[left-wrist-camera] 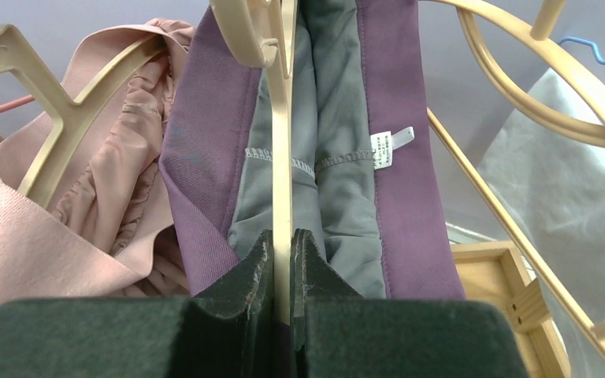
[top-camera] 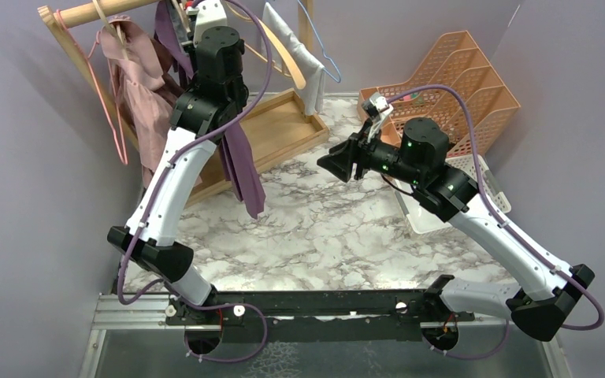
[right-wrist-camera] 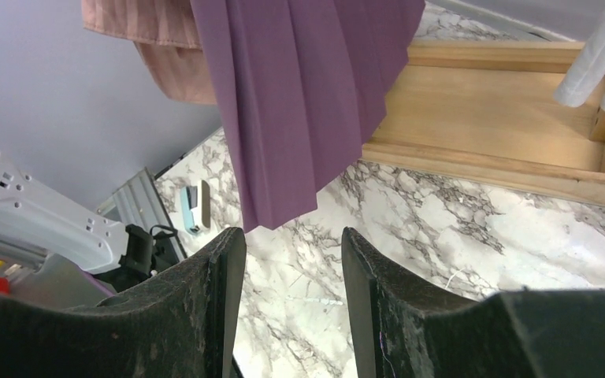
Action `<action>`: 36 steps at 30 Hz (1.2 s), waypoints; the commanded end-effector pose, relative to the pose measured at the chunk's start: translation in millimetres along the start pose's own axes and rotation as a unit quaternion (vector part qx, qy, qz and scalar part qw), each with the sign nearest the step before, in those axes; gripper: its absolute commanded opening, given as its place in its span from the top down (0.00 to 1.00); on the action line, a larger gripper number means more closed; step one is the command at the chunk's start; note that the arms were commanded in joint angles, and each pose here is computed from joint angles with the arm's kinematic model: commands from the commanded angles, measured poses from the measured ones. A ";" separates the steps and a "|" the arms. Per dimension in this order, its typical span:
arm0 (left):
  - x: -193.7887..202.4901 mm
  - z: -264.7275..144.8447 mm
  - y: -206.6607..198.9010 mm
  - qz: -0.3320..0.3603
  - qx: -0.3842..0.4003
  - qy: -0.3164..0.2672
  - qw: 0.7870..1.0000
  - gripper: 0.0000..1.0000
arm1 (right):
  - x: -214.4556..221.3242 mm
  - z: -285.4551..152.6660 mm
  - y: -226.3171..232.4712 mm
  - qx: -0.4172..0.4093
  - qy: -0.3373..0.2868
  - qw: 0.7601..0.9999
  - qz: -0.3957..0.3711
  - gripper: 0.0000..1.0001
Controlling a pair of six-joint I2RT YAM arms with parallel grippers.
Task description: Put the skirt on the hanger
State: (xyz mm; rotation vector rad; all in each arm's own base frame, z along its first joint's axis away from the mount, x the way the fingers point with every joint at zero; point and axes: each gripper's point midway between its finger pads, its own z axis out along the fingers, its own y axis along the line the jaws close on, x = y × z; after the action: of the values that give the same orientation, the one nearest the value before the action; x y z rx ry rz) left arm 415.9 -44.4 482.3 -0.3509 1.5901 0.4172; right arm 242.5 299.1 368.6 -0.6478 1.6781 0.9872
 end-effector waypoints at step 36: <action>-58.5 -3.4 2.3 -0.073 0.145 -0.046 0.986 0.52 | -18.1 -34.7 -6.8 0.069 -0.014 0.997 0.021 0.42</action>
State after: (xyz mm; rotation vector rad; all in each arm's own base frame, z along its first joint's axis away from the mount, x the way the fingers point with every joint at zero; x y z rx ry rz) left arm 451.2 -40.8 486.6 -0.2827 1.6147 0.2154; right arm 243.2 281.8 372.2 -0.5679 1.7237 0.9262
